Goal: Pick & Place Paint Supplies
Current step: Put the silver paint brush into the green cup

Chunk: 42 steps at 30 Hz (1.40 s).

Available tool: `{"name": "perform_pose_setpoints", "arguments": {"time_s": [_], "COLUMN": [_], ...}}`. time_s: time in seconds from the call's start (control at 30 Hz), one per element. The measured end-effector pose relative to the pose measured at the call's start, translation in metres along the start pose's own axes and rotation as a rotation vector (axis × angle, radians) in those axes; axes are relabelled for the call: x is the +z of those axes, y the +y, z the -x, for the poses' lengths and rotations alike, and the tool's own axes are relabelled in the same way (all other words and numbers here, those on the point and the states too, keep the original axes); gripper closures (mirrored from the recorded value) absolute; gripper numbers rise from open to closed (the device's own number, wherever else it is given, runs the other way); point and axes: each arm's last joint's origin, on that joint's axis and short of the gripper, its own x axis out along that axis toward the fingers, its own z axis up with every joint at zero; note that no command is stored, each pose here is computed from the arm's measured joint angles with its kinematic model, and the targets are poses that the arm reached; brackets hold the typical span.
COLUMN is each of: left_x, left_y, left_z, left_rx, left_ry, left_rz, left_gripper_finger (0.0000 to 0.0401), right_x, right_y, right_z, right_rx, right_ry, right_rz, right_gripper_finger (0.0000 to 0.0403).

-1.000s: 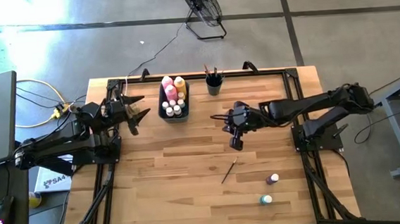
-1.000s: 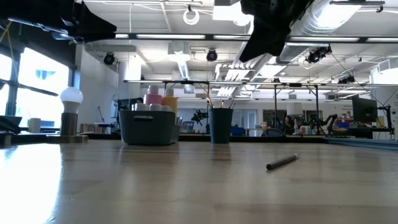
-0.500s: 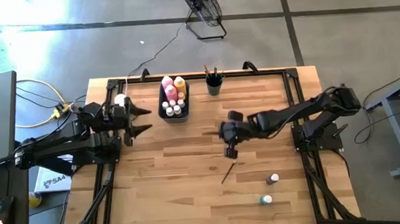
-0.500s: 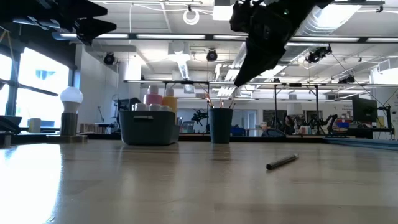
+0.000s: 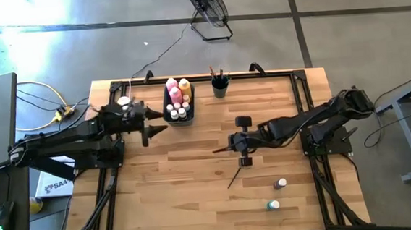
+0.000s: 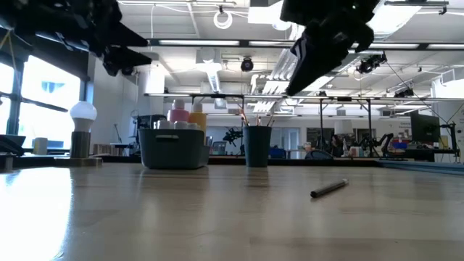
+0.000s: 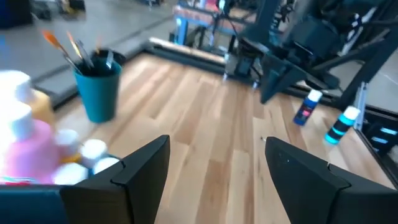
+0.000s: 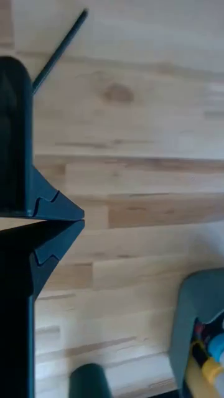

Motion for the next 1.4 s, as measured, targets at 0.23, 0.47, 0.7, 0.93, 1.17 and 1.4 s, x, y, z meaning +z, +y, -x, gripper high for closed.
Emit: {"name": "perform_pose_setpoints", "arguments": {"time_s": [0.23, 0.47, 0.7, 0.93, 1.17, 1.4], "left_x": [-0.007, -0.005, -0.012, -0.021, -0.01, 0.004], "left_y": [0.0, -0.028, -0.052, -0.068, -0.083, -0.103], "left_z": [-0.037, -0.054, -0.054, -0.059, -0.089, -0.132], "left_rx": [-0.106, -0.274, -0.205, -0.085, -0.021, -0.087], "left_ry": [0.049, -0.062, -0.073, -0.013, 0.151, 0.283], "left_rz": [0.024, -0.09, -0.111, -0.027, 0.0, -0.072], "left_gripper_finger": [0.0142, 0.0179, 0.0225, 0.0252, 0.0259, 0.0259], "right_x": [-0.021, -0.041, -0.063, -0.091, -0.106, -0.108], "right_y": [-0.007, -0.015, -0.018, -0.025, -0.031, -0.033], "right_z": [-0.008, 0.018, 0.059, 0.084, 0.094, 0.092], "right_rx": [-0.009, 0.0, 0.078, 0.19, 0.151, 0.072], "right_ry": [0.04, -0.08, -0.4, -0.715, -0.802, -0.767], "right_rz": [-0.016, -0.097, -0.073, -0.057, -0.101, -0.121], "right_gripper_finger": [0.0401, 0.0401, 0.0401, 0.0401, 0.0401, 0.0401]}}
